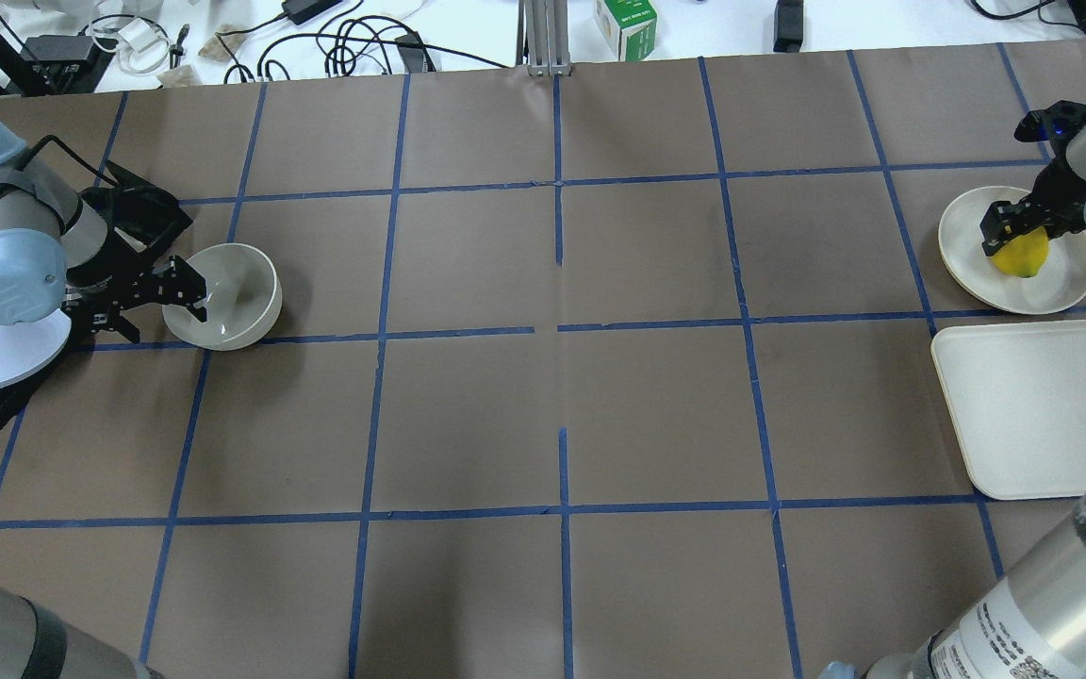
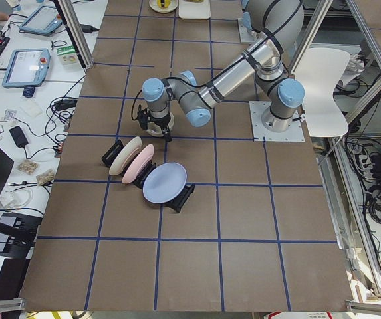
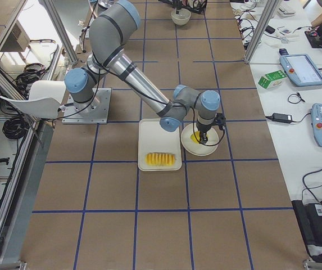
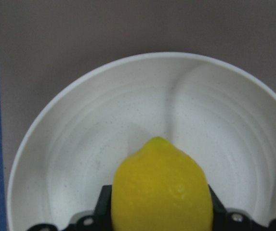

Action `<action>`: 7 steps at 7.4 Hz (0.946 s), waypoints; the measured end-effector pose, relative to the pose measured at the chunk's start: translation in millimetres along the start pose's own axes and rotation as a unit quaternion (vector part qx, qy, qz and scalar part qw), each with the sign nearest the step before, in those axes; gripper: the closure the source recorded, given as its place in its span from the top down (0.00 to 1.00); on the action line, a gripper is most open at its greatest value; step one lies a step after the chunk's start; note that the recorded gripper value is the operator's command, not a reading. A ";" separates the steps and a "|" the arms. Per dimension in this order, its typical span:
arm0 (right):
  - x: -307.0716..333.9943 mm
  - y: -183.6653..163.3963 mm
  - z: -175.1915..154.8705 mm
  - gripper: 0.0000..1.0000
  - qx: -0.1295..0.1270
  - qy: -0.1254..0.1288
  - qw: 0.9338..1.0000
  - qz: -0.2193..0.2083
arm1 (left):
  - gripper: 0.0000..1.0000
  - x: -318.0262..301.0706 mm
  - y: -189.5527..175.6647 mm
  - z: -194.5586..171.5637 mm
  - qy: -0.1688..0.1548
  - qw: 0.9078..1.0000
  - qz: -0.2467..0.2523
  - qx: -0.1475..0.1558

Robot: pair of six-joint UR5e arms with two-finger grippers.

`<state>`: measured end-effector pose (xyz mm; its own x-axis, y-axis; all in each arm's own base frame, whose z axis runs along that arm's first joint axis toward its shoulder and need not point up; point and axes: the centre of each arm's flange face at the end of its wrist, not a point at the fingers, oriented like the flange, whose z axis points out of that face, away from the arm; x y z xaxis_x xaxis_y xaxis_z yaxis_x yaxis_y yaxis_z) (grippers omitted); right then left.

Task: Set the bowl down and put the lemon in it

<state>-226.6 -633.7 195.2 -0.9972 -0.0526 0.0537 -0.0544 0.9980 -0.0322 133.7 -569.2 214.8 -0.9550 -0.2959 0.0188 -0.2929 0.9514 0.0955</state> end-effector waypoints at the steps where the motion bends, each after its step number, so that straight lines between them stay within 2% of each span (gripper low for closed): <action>1: 0.7 0.4 -1.7 0.11 -0.002 0.003 1.000 -0.001 | 0.00 -0.3 -1.7 1.6 0.000 1.000 0.000 0.000; 5: -2.2 6.4 -32.9 0.12 -0.004 -0.002 1.000 -0.001 | 0.00 2.8 -3.1 -4.4 -0.002 1.000 0.005 0.007; 7: -13.2 24.8 -105.6 0.12 -0.007 -0.006 1.000 -0.001 | 0.00 14.4 -5.4 -29.4 0.001 1.000 0.013 0.026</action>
<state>-209.4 -604.6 299.1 -0.9975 -0.0559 0.0427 -0.0567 0.9982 -0.0185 123.0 -581.2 243.8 -0.9625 -0.2704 0.0218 -0.2694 0.9621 0.0427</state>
